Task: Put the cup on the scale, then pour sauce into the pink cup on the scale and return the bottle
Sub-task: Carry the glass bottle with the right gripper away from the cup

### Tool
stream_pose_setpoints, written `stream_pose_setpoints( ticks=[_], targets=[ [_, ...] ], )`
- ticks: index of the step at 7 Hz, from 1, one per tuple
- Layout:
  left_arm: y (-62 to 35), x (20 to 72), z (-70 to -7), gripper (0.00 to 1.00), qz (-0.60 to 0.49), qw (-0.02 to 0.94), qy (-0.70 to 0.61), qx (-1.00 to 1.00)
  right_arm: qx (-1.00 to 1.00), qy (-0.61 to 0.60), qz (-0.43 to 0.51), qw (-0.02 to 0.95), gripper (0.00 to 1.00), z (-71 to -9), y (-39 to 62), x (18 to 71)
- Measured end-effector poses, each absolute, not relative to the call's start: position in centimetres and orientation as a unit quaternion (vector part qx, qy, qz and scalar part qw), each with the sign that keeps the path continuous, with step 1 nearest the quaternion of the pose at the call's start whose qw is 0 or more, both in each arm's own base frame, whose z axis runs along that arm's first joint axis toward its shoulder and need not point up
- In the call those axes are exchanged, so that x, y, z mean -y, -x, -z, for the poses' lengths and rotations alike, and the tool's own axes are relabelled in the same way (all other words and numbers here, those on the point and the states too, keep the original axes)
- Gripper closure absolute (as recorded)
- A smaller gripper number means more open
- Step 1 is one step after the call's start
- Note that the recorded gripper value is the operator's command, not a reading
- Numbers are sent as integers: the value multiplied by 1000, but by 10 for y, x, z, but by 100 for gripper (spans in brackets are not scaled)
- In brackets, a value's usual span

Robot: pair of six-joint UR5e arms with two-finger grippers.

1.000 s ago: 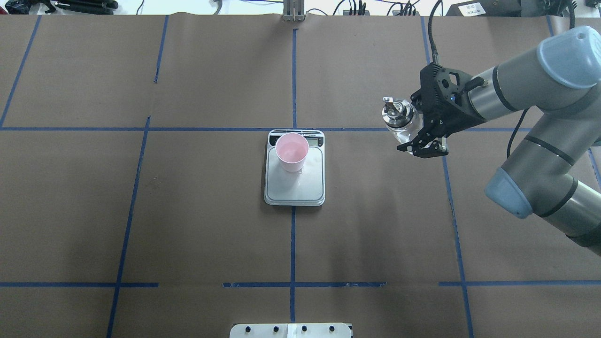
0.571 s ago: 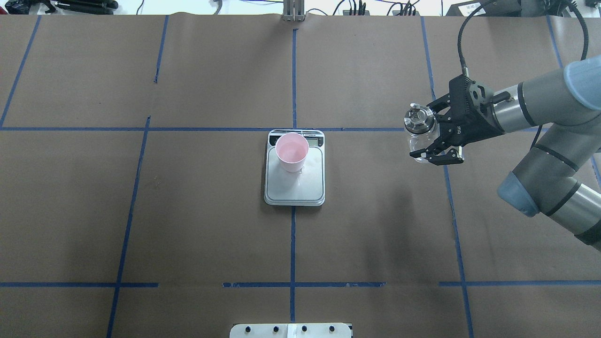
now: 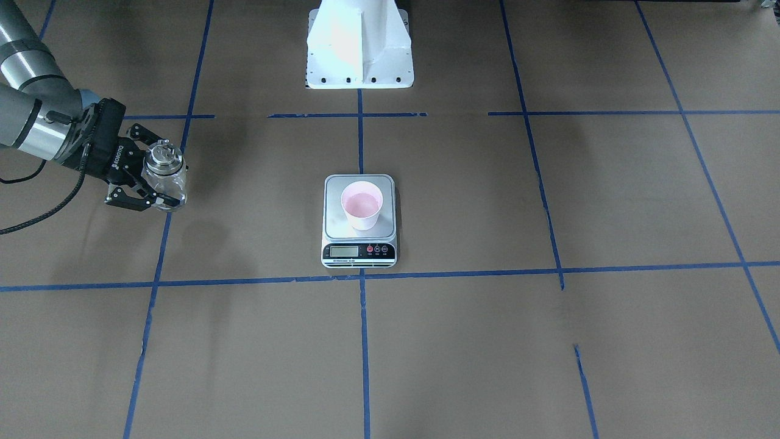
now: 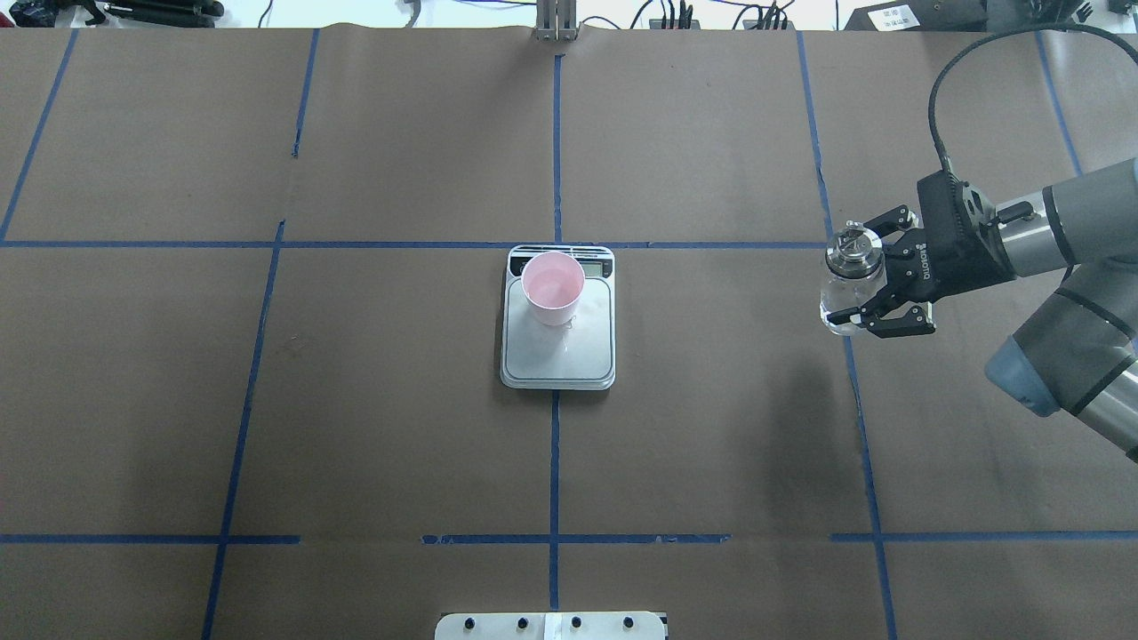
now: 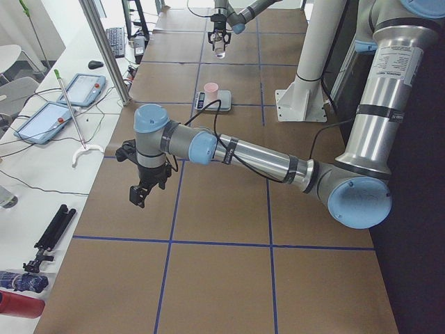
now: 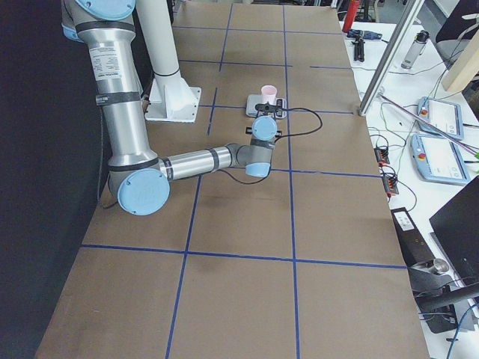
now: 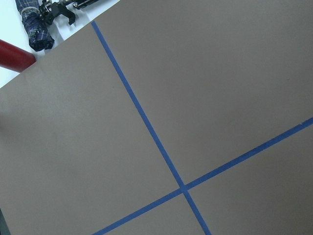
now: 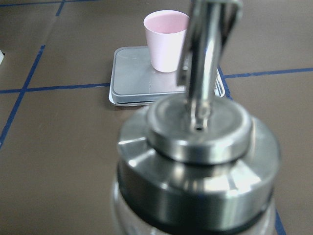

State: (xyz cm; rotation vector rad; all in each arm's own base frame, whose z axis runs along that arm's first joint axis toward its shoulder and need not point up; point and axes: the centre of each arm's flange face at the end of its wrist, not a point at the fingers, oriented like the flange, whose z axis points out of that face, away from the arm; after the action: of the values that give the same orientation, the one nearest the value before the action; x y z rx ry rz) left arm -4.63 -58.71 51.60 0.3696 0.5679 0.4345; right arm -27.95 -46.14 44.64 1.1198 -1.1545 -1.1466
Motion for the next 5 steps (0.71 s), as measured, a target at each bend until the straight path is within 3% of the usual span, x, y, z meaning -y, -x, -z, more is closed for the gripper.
stream_pose_setpoints(
  ticks=[5],
  targets=[
    [46, 587, -511, 0, -214, 919, -187, -275, 510, -489, 459, 538, 100, -489, 279, 460]
  ],
)
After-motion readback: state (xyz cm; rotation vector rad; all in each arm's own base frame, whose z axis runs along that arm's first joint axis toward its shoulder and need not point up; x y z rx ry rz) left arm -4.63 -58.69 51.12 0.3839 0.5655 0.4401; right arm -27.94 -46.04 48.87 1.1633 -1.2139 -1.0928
